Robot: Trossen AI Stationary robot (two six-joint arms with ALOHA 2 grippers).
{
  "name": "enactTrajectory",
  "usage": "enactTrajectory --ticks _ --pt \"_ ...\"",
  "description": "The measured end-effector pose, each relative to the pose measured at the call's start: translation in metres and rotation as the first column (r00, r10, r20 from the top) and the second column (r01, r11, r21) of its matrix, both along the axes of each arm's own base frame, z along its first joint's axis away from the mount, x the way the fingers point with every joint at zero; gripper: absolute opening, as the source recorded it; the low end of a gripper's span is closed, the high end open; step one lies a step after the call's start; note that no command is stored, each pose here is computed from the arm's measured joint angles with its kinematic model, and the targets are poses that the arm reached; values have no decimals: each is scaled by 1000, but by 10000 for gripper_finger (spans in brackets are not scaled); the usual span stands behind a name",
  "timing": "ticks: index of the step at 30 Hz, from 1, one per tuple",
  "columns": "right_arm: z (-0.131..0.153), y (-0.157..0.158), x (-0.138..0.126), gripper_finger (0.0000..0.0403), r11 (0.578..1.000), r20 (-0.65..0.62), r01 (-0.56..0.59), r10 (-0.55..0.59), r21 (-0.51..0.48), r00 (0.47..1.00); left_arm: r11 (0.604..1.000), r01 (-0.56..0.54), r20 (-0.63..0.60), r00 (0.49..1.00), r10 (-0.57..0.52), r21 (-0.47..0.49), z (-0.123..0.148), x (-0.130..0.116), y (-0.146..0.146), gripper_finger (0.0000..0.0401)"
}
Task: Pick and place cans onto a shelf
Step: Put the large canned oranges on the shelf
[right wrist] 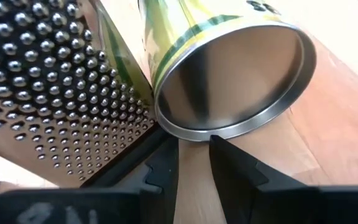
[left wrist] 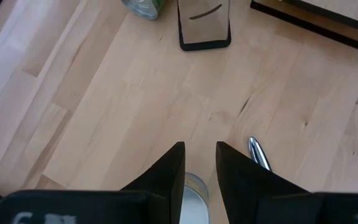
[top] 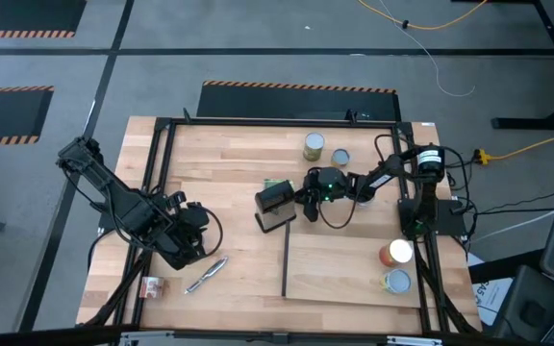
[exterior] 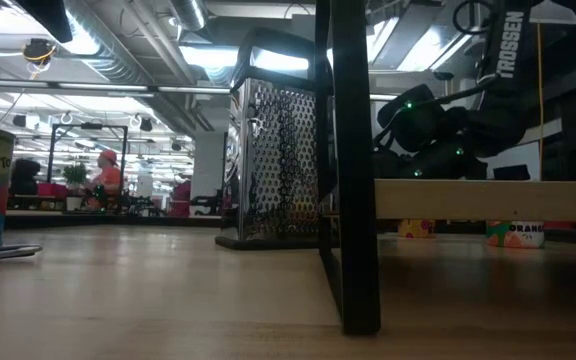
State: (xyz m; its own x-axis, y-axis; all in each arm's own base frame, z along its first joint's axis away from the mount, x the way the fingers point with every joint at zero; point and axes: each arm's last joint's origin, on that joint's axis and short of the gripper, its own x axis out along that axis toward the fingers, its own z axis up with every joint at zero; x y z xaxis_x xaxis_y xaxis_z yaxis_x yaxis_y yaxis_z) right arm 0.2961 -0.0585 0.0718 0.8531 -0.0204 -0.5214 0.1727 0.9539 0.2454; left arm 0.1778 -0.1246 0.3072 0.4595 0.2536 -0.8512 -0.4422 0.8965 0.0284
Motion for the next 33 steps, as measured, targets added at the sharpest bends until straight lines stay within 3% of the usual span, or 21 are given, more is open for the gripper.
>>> enactTrajectory --ticks 33 --pt "4 2 3 83 990 50 -88 94 -109 994 1000 -9 8 1000 9 4 0 0 0 84"
